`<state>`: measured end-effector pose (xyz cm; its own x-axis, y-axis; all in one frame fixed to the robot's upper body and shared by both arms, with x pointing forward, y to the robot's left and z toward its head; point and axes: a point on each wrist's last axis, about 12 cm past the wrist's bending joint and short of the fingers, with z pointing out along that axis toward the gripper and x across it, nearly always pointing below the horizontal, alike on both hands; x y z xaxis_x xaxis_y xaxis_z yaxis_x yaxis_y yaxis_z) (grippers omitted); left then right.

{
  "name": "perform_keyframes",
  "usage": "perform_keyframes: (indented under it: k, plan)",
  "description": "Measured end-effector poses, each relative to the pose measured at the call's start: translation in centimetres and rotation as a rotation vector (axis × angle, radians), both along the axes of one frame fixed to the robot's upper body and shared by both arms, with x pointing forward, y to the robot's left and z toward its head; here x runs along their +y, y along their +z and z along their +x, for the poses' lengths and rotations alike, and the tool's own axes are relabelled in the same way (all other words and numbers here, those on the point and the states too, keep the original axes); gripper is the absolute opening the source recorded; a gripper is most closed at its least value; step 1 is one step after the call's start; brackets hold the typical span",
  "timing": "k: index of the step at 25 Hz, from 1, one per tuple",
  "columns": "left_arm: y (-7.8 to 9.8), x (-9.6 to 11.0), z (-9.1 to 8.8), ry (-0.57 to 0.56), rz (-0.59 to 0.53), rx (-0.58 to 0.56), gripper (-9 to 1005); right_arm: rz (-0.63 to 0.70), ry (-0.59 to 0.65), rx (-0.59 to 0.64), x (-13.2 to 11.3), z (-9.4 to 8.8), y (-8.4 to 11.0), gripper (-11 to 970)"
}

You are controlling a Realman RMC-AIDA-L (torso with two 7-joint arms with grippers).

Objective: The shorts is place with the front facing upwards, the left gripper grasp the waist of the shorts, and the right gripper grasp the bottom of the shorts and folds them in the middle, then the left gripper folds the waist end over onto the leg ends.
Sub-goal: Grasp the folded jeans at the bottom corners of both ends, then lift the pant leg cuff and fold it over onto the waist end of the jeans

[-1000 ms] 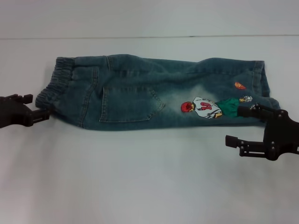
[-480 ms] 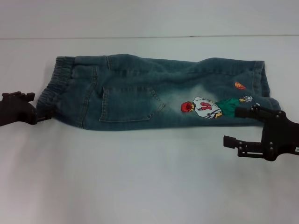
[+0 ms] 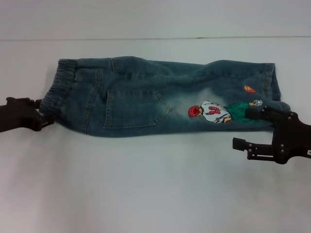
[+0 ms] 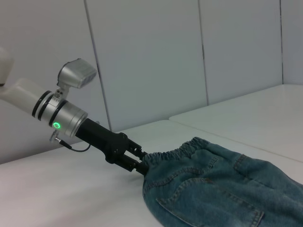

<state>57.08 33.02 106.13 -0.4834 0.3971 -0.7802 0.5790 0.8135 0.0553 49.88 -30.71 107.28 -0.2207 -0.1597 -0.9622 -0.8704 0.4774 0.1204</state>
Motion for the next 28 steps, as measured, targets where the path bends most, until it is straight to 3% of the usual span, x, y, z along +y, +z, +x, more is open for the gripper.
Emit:
perform_keyframes:
  k: [16,21,28]
  plan:
    - [1.1,-1.5,1.4,-0.054,-0.027,0.035,90,0.034,-0.109,-0.02,-1.1,0.1,-0.2,920]
    - [1.7,-2.0,1.7,-0.065,-0.049,0.035,44,0.015,-0.128,-0.046,-1.5,0.0,-0.2,905]
    - [3.9,-2.9,2.2,-0.095,-0.103,0.028,44,0.032,-0.265,-0.101,-1.2,1.4,-1.4,664]
